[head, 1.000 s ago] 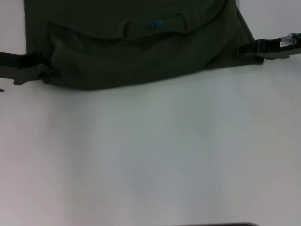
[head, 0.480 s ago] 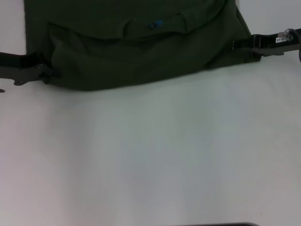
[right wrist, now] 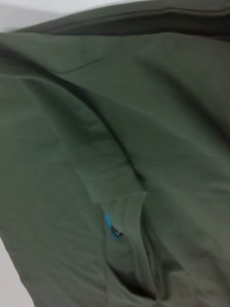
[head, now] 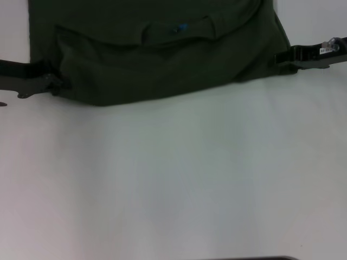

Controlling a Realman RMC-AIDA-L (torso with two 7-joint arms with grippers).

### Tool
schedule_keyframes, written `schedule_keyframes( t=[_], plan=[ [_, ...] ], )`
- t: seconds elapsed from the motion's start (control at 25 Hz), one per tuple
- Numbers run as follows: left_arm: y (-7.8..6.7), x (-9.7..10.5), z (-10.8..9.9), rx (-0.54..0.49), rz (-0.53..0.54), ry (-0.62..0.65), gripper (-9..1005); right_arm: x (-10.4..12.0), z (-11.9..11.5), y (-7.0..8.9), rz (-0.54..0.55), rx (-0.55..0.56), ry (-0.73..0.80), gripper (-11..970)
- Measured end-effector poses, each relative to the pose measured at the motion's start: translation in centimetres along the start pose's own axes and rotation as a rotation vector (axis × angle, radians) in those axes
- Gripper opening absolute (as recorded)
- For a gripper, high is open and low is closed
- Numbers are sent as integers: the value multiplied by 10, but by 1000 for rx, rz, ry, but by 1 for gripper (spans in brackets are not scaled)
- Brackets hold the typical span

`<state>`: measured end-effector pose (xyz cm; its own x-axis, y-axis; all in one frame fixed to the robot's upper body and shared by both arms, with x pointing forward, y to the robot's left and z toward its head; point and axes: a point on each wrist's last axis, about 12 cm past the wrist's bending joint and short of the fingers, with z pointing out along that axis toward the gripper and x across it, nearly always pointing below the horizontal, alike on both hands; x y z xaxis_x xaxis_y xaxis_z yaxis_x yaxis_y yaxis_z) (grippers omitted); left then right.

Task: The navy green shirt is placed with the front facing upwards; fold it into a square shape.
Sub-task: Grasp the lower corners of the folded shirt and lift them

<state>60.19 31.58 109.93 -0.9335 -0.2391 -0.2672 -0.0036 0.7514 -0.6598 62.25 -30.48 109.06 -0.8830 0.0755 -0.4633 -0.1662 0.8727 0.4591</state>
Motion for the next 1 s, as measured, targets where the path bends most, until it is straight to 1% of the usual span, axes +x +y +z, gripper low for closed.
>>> schedule_keyframes(
  t=[0.2, 0.4, 0.64, 0.84, 0.96, 1.0],
  plan=[
    [1, 1, 0, 0, -4, 0, 19, -3, -8, 0, -2, -21, -5, 613],
    [1, 2, 0, 1, -5, 0, 20, -5, -10, 0, -2, -20, -2, 356],
    [1, 1, 0, 1, -4, 0, 21, -7, -13, -1, -6, -17, 3, 123],
    [1, 1, 0, 1, 2, 4, 23, -7, -15, -3, -5, -14, 6, 52],
    [-1, 2, -2, 9, 22, 27, 24, -8, -20, -4, -14, -22, 30, 10],
    [-1, 3, -3, 14, 29, 38, 24, -8, -23, -4, -19, -30, 48, 11]
  ],
)
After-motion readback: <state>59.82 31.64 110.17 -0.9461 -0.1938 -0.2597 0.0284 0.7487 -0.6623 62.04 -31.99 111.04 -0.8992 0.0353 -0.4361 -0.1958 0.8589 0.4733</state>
